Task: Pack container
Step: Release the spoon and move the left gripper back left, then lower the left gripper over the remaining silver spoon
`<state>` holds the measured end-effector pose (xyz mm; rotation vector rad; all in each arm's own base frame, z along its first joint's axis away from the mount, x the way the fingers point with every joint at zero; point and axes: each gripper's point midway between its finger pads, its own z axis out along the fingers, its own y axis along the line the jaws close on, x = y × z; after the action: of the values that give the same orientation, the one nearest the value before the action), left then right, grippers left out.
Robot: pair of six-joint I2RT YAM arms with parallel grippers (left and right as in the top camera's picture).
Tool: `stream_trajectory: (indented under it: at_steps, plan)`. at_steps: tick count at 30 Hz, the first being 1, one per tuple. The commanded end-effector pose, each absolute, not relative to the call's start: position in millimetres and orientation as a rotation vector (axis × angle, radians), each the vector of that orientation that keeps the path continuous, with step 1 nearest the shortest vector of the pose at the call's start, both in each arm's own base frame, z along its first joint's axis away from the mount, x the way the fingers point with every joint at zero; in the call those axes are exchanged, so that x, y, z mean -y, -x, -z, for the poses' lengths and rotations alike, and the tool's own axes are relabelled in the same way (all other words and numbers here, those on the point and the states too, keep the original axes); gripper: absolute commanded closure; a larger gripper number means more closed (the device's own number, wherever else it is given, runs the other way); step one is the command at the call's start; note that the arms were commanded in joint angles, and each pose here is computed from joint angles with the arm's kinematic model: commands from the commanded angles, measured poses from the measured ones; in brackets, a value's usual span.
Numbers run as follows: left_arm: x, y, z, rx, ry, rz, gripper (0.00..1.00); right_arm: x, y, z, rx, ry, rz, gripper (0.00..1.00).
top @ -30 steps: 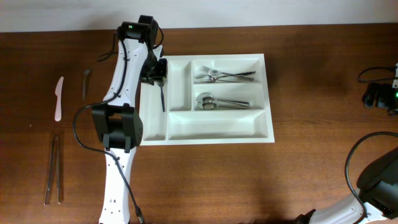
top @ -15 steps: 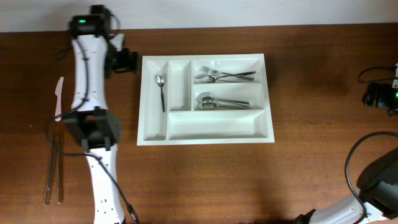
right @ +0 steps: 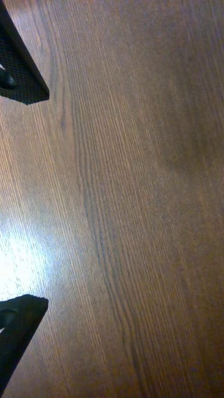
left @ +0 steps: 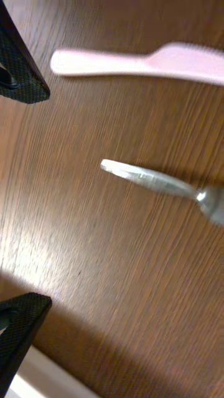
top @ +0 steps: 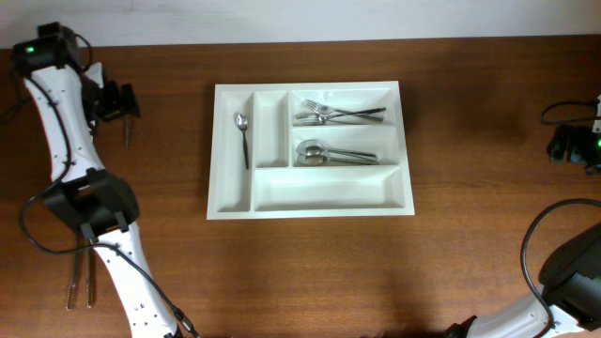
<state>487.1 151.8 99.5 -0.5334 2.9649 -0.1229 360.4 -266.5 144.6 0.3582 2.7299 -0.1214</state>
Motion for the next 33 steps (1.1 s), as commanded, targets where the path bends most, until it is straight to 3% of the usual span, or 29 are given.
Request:
stream_trajectory:
  at_steps: [1,13,33]
  plan:
    - [-159,-493,-113,-2.928,0.384,0.092,0.01,265,-361,-140,-2.735,-0.36,0.097,0.01]
    - [-180,-526,-112,-2.809,0.345,-0.026,0.01,265,-361,-140,-2.735,-0.36,0.097,0.01]
    - [-151,-529,-1,-3.006,0.163,-0.014,0.01,265,-361,-140,-2.735,-0.36,0.097,0.01]
